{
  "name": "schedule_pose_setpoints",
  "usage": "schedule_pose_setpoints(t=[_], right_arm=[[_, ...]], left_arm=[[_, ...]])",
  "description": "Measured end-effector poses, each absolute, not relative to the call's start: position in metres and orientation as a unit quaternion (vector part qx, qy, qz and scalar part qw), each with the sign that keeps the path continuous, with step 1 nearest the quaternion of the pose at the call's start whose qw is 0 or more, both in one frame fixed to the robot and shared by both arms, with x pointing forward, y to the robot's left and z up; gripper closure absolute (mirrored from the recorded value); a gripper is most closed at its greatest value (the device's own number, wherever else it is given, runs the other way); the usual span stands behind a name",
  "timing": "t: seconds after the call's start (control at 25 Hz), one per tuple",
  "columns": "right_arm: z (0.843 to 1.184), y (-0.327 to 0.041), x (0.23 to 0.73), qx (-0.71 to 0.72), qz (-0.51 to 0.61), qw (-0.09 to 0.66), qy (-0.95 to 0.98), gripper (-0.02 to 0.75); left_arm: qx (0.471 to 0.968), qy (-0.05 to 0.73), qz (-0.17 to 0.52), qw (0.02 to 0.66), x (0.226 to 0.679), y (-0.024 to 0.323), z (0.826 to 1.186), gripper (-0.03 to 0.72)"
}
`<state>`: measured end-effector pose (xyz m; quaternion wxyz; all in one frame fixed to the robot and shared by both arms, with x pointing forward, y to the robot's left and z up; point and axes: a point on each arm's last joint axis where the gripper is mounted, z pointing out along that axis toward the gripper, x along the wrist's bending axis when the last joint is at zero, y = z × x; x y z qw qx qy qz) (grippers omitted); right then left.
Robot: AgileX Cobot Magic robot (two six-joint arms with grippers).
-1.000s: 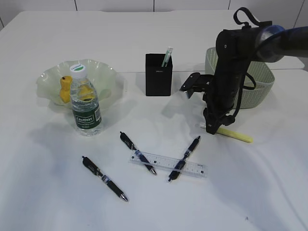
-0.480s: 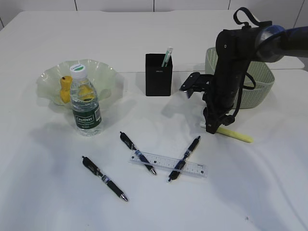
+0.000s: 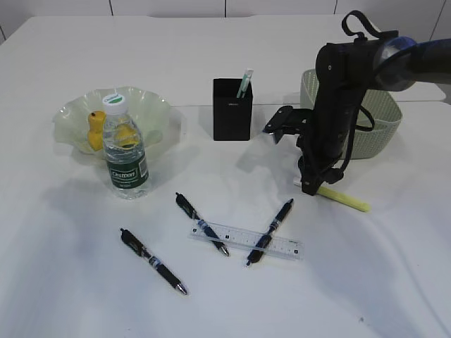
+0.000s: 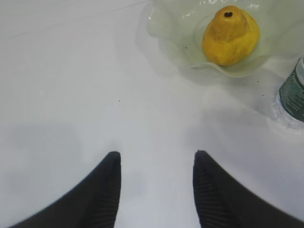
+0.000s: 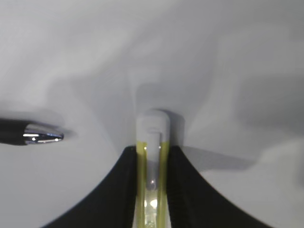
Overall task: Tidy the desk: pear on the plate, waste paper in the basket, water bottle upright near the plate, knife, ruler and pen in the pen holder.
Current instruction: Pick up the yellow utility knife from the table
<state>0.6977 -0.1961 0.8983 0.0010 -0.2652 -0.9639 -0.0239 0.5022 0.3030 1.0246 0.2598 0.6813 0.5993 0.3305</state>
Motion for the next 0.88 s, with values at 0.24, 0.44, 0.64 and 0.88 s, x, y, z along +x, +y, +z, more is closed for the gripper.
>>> schedule_pose_setpoints(t=[0.24,0.44,0.64,0.88], right_arm=[[0.898,-0.197,0.696,-0.281,-0.017,0.012,-0.959,0.598],[0.899,-0.197,0.696,-0.296,-0.013,0.021,-0.955,0.598],[0.918,-0.193,0.707,-0.327,-0.035,-0.006,-0.944,0.598],[0.931,-0.188,0.713,-0.375,-0.066,-0.013,-0.925,0.599]], left_arm=[[0.681,0.599,0.331,0.260,0.502,0.303,1.025,0.340],[0.681,0.599,0.331,0.260,0.502,0.303,1.025,0.340],[0.681,0.599,0.331,0.260,0.502,0.303,1.025,0.340],[0.681,0.599,0.331,0.260,0.502,0.303,1.025,0.340]])
